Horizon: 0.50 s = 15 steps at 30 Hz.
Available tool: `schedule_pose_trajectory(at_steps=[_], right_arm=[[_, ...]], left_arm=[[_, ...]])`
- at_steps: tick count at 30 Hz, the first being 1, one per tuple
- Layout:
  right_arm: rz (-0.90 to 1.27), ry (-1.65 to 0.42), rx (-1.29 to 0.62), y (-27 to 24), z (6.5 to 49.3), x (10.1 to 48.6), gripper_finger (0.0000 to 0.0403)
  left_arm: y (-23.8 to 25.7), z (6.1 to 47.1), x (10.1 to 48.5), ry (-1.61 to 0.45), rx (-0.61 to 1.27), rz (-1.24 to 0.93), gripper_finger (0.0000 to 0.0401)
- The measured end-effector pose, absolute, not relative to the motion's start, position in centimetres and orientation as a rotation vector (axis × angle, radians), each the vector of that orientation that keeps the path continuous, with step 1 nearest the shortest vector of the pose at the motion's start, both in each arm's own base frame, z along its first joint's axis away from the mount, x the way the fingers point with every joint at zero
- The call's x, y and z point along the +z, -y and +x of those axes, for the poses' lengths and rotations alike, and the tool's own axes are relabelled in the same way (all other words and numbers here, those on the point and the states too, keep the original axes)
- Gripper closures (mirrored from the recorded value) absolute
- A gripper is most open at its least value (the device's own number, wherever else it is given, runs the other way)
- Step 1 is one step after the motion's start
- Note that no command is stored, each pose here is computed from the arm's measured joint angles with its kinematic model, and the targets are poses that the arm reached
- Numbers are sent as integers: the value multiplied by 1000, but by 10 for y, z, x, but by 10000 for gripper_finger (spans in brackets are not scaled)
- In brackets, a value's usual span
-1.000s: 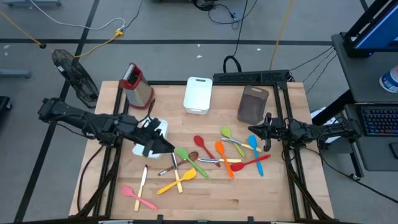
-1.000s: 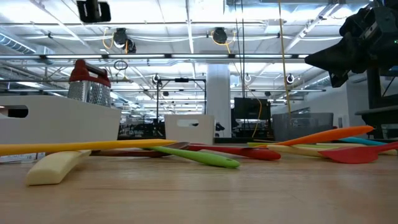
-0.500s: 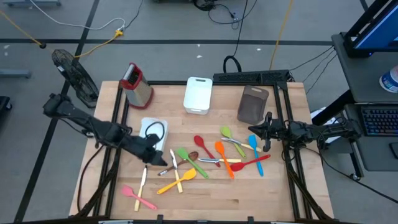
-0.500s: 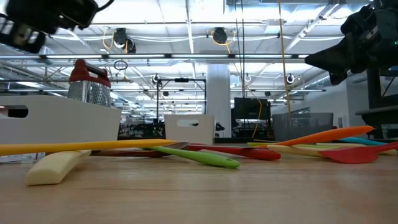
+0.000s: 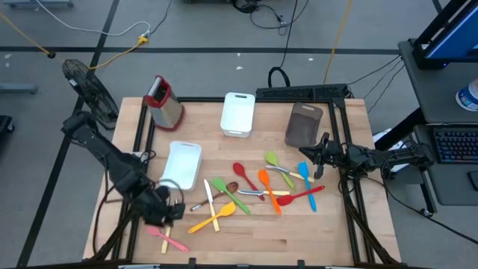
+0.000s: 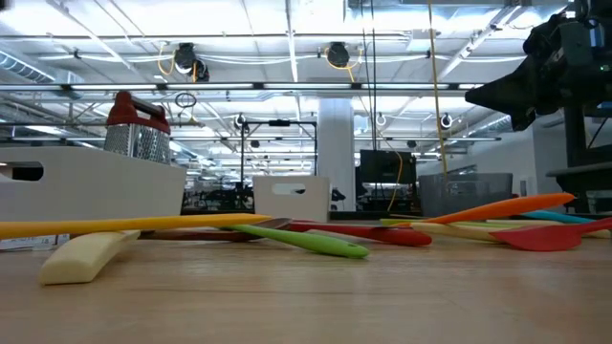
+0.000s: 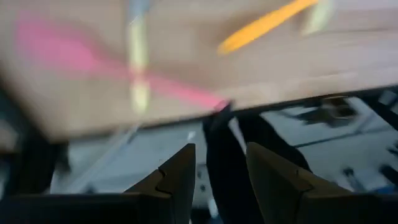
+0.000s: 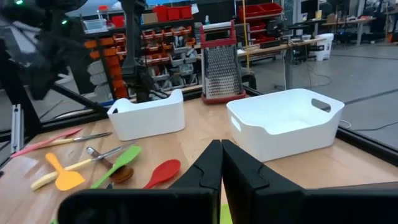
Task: Pick & Place Kitchen Items
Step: Put the pink spatula into the black bin
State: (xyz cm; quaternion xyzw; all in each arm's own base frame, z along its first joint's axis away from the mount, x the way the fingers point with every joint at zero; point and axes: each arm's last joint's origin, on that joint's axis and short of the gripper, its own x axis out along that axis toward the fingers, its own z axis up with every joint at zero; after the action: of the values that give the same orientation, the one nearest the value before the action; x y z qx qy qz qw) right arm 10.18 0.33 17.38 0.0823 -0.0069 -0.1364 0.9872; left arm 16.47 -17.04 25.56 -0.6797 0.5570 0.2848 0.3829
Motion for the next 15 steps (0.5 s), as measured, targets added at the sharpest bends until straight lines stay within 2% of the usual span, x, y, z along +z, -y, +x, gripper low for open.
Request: schedule_pose_trajectory(at_steps=[4,11,15], right_arm=[[166,14,-274,-3,102,174,399],[166,14,-270,-3,102,174,399],[167,14,-270,-3,102,174,399]], left_arm=[[191,156,247,-1507,787,-1739,251],[201,162,236,-1193,713,-1673,251],[201,168,238,-1110,626,-1653,251]])
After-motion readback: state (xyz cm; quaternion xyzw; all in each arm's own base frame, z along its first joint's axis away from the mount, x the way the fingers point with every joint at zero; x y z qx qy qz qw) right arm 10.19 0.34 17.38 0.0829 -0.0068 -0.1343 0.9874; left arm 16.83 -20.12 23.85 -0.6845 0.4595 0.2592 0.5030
